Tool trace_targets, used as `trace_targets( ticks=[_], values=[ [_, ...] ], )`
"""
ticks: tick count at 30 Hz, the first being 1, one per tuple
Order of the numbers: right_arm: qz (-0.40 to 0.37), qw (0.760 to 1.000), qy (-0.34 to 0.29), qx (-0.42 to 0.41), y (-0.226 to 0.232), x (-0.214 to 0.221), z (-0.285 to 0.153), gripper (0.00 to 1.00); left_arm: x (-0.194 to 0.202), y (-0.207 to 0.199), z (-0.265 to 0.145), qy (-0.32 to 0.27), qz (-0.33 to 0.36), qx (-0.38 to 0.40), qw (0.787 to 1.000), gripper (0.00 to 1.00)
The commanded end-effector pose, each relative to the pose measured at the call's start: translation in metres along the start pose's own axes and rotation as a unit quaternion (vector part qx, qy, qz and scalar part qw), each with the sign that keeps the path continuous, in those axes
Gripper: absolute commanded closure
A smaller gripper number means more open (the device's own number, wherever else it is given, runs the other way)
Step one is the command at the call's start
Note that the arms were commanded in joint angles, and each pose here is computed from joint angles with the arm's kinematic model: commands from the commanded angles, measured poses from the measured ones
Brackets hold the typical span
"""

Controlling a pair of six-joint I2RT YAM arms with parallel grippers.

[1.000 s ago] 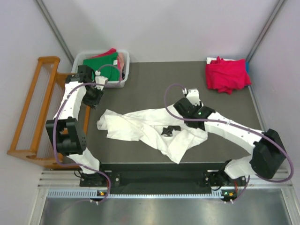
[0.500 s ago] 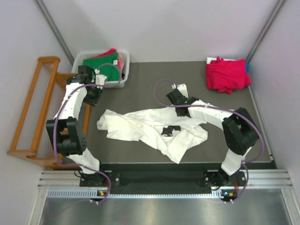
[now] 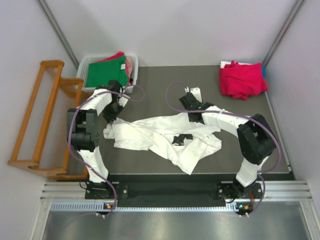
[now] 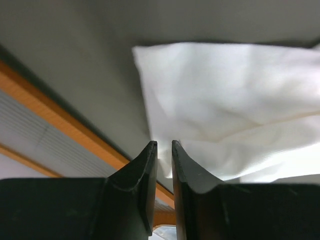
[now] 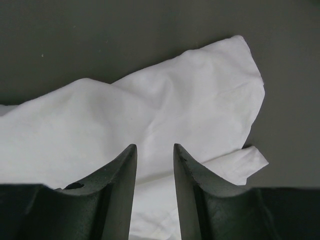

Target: Fold and stack the t-shirts

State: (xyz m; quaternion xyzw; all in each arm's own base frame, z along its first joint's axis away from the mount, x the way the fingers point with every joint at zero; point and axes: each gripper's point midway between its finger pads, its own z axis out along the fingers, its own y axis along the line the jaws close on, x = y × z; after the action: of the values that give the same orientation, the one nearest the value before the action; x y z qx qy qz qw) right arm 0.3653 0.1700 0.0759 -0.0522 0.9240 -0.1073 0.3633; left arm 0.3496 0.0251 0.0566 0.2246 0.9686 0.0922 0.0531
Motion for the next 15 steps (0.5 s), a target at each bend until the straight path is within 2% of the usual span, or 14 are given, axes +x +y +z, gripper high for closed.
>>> trace_targets(
  ticks=[1,8,15],
  values=[
    [0.024,0.999,-0.023,-0.016,0.003,-0.014,0.0,0.65,-0.013,-0.006,-0.015,-0.032,0.007,-0.008,0.999,0.79],
    [0.017,1.0,-0.018,-0.011,-0.001,-0.008,0.004,0.66,-0.007,-0.022,-0.048,-0.068,0.024,0.034,0.997,0.8],
    [0.03,0.999,-0.025,-0.005,-0.012,-0.014,0.001,0.67,0.031,-0.058,-0.074,-0.079,0.111,0.119,0.983,0.8]
  ],
)
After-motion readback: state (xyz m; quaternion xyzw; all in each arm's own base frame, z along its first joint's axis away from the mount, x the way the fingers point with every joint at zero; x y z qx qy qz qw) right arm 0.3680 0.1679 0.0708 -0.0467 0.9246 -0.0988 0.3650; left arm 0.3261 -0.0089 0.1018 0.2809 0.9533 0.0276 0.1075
